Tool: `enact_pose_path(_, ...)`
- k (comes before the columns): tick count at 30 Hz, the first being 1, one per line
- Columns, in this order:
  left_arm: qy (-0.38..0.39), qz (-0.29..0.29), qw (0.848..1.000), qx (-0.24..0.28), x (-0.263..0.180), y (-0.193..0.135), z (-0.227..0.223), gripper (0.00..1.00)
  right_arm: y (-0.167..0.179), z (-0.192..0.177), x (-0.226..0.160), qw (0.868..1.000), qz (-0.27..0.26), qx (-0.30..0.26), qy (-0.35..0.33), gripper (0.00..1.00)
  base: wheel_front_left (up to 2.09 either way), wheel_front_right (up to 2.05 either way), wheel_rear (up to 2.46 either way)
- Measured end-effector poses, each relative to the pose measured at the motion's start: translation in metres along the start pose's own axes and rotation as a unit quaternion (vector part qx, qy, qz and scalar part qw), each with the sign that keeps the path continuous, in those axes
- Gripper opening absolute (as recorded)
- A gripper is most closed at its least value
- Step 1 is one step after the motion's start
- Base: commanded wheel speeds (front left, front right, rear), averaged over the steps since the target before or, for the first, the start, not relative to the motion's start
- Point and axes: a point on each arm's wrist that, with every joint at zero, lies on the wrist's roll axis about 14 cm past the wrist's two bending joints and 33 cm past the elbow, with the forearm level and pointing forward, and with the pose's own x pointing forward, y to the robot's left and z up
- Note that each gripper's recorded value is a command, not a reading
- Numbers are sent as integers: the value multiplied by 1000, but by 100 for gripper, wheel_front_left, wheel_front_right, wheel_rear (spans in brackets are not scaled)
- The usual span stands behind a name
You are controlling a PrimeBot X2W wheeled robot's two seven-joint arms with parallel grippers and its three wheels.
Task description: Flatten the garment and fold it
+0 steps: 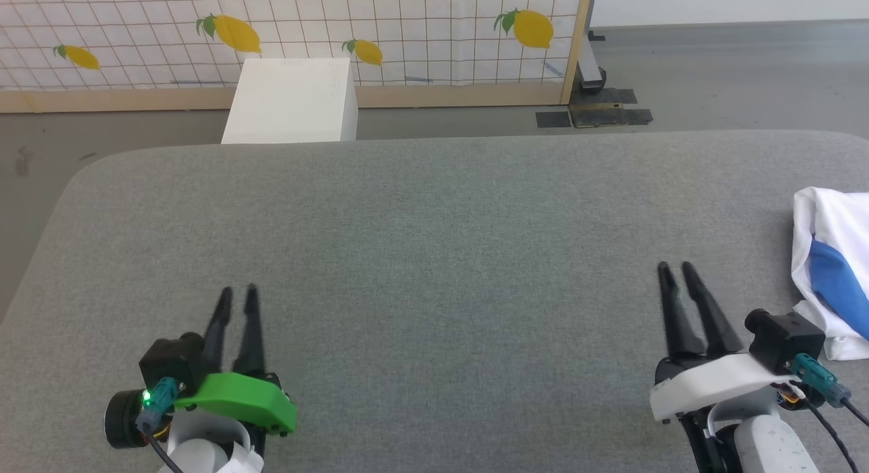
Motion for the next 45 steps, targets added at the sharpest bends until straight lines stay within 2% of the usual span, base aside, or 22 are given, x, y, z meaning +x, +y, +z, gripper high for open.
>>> enact_pose_path(45, 9, 2, 1000, 24, -4, -1, 7, 0, 11, 7, 2, 999, 21, -37, 13, 0, 0, 0, 0)
